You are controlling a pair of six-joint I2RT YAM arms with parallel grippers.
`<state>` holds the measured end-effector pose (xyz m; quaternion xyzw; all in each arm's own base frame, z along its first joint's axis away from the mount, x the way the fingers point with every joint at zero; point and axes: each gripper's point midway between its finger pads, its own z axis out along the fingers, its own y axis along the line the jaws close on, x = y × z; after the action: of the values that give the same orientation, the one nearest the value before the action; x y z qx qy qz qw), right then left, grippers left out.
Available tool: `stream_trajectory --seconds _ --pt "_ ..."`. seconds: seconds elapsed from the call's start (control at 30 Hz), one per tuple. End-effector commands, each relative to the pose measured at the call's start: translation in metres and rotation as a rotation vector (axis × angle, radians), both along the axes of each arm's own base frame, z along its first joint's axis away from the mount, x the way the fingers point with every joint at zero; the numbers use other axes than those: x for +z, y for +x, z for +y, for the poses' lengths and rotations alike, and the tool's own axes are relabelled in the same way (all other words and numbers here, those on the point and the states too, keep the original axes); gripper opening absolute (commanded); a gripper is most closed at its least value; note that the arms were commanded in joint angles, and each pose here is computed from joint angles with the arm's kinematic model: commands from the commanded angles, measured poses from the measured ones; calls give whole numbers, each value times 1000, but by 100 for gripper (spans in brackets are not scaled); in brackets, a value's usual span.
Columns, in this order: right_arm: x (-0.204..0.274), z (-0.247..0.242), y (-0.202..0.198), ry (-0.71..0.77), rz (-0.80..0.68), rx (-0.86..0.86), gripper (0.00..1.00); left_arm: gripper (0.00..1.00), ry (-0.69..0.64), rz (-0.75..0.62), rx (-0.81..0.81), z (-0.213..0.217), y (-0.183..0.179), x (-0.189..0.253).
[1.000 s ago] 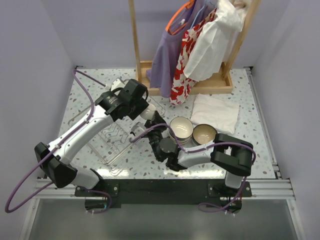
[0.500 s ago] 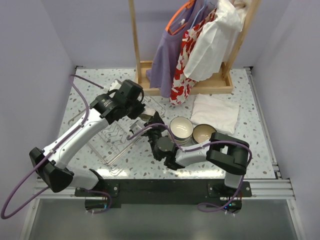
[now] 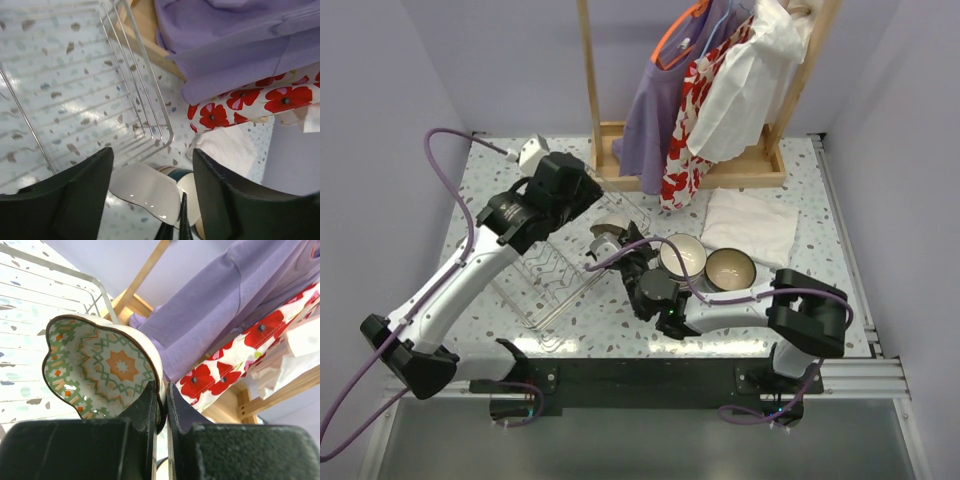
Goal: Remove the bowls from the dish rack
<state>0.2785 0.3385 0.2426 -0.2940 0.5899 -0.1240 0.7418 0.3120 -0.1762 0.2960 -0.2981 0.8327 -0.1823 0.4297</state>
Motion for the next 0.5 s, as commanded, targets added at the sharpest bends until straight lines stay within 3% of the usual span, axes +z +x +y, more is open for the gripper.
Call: stream_trajectory --seconds 0.0,0.03,0.07,0.13,0.17,0.23,0.27,0.47 --pt "41 -8 5 188 50 8 0 76 208 -292 51 48 10 79" --pt "30 -10 6 125 92 1 0 78 216 -347 59 55 8 94" --pt "42 -16 10 197 117 -6 0 84 285 -355 42 61 6 91" --pt "35 -26 12 156 181 -20 0 87 315 -417 67 75 -1 106" --pt "47 -35 17 225 201 -33 0 91 371 -413 54 80 -3 97" --pt "38 -50 18 174 274 -60 0 97 385 -459 65 91 -12 105" --pt "46 -58 24 230 298 -79 0 100 434 -445 49 94 -14 92" --pt "47 -105 22 224 489 -135 0 100 488 -491 -13 107 -37 71"
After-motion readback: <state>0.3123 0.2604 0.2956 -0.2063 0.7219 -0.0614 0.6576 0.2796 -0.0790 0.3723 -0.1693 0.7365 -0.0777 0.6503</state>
